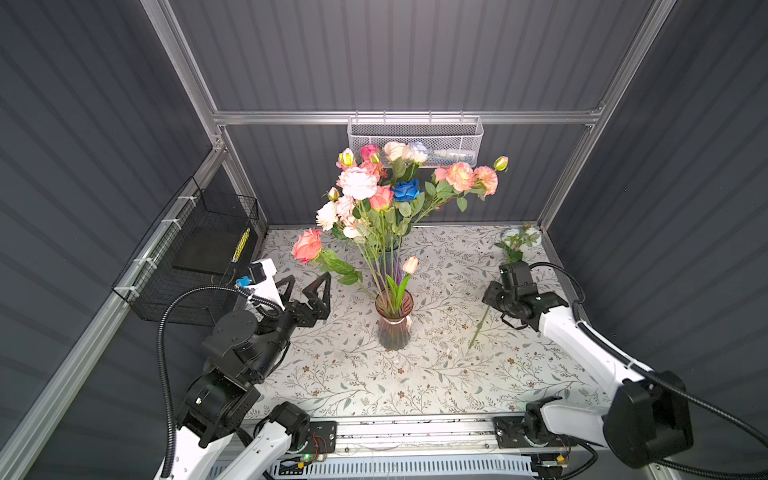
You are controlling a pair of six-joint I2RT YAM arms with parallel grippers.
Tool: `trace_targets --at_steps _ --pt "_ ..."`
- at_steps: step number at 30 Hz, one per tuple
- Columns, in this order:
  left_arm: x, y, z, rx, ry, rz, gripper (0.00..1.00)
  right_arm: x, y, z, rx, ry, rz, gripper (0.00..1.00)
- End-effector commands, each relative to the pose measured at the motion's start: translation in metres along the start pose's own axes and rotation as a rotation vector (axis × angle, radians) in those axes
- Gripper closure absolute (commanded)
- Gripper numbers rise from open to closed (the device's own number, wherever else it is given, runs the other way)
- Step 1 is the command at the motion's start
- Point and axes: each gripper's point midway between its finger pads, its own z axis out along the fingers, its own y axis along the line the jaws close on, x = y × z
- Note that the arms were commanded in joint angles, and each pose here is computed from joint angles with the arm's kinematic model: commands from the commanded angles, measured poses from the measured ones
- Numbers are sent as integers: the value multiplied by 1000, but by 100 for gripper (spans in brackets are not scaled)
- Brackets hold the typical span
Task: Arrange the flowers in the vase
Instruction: 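Move the right gripper to the white-flowered stem and grasp it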
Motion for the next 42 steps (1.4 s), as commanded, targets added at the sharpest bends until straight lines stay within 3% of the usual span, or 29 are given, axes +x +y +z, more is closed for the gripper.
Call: trace_targets --at_steps 1,10,22,26,35,42 --pt "2 -2 0 21 -6 -2 0 -15 -5 19 3 51 61 44" --pt "9 -4 4 37 10 -23 0 -39 -24 90 154 166 95 48" --pt "13 -2 6 32 18 -24 0 -42 -32 134 224 257 120 60" --pt "15 -1 6 31 20 -22 0 -38 -32 139 221 275 118 69" --pt "14 -3 7 38 22 -18 0 -45 -23 124 150 226 101 100" --pt "13 -5 6 44 22 -14 0 -46 -8 88 81 144 65 100"
